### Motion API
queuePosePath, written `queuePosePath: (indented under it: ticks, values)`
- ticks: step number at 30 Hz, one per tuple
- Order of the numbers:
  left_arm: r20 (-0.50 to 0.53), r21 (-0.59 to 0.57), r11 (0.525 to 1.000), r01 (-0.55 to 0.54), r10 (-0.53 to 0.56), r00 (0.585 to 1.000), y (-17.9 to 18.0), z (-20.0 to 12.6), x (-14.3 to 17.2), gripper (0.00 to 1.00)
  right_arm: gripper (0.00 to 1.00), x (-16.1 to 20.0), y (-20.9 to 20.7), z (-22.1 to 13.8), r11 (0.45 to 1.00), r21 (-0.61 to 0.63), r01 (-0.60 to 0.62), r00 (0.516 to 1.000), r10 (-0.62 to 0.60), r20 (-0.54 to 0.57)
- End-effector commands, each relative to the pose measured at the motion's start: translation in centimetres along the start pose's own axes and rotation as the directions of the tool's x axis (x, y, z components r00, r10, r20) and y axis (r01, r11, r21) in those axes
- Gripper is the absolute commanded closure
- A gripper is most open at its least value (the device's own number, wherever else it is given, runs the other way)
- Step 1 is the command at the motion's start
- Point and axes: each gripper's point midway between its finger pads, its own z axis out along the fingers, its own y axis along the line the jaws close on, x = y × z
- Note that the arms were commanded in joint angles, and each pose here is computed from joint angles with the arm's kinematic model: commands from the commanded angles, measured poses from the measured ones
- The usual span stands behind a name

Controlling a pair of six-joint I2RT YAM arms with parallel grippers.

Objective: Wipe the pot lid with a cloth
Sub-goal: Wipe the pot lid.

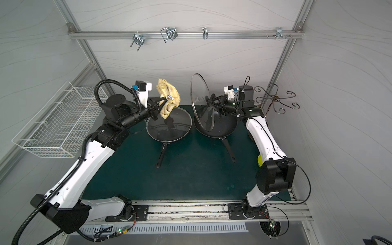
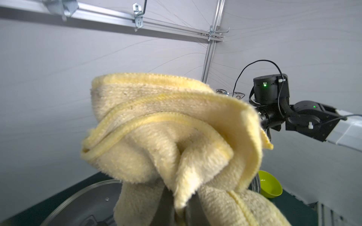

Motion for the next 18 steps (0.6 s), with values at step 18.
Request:
queuePosePath:
  ticks: [18]
  values:
    - [-0.367, 0.096, 0.973, -0.209, 0.229, 0.902, -2.8, 3.6, 8.4, 1.0, 1.0, -0.6, 7.2, 1.0, 0.524, 0.445, 0.726, 0.597, -0.802, -0.029]
